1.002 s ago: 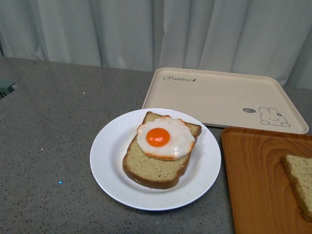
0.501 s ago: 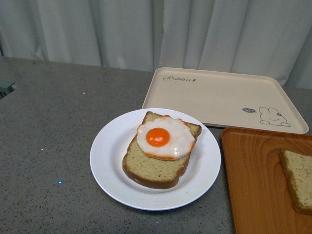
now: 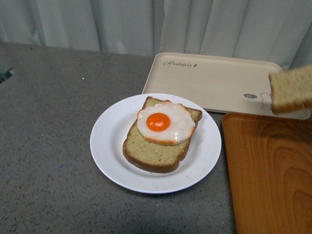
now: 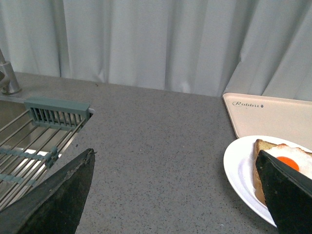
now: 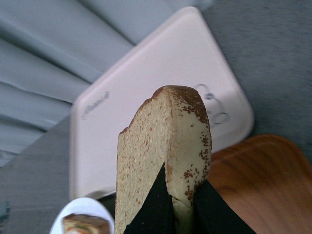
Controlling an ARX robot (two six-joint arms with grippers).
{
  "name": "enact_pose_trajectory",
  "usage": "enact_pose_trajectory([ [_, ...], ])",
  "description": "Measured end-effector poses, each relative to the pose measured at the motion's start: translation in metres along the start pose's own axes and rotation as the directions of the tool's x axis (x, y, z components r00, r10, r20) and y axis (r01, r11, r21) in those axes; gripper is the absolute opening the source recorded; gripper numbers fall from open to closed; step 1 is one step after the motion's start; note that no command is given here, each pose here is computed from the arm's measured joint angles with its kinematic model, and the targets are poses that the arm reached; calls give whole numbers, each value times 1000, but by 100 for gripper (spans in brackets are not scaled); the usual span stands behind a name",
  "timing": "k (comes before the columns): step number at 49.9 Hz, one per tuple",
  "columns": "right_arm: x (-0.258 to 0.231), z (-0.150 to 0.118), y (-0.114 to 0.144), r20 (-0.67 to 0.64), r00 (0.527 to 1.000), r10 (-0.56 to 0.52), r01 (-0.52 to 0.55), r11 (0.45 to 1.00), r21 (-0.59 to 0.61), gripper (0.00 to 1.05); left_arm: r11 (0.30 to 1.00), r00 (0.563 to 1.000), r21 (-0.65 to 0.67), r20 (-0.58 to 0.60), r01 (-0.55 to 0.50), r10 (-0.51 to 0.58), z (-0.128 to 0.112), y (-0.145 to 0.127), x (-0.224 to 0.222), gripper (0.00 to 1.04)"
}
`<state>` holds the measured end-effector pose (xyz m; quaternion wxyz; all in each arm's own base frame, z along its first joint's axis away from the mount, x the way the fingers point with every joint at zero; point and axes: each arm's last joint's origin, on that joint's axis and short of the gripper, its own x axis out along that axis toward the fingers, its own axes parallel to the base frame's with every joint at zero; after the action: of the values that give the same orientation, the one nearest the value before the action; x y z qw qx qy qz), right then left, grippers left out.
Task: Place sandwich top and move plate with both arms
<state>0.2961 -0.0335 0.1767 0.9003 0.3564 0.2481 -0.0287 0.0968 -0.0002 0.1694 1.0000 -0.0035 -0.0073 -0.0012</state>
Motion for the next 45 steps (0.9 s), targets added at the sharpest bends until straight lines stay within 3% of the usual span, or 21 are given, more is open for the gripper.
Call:
enact_pose_trajectory([
  [13,13,-28,66,-36,953,302,-302,953,15,3,1000,1000,0,0,0,0,0,0,0,98],
  [27,35,-77,116,-178,863,472,-475,879,28,3,1000,1000,0,0,0,0,0,0,0,98],
  [34,54,-102,115,-237,855,461,-468,883,33,3,1000,1000,0,0,0,0,0,0,0,98],
  [45,77,-137,79,-315,884,346,-355,934,32,3,1000,1000,0,0,0,0,0,0,0,98],
])
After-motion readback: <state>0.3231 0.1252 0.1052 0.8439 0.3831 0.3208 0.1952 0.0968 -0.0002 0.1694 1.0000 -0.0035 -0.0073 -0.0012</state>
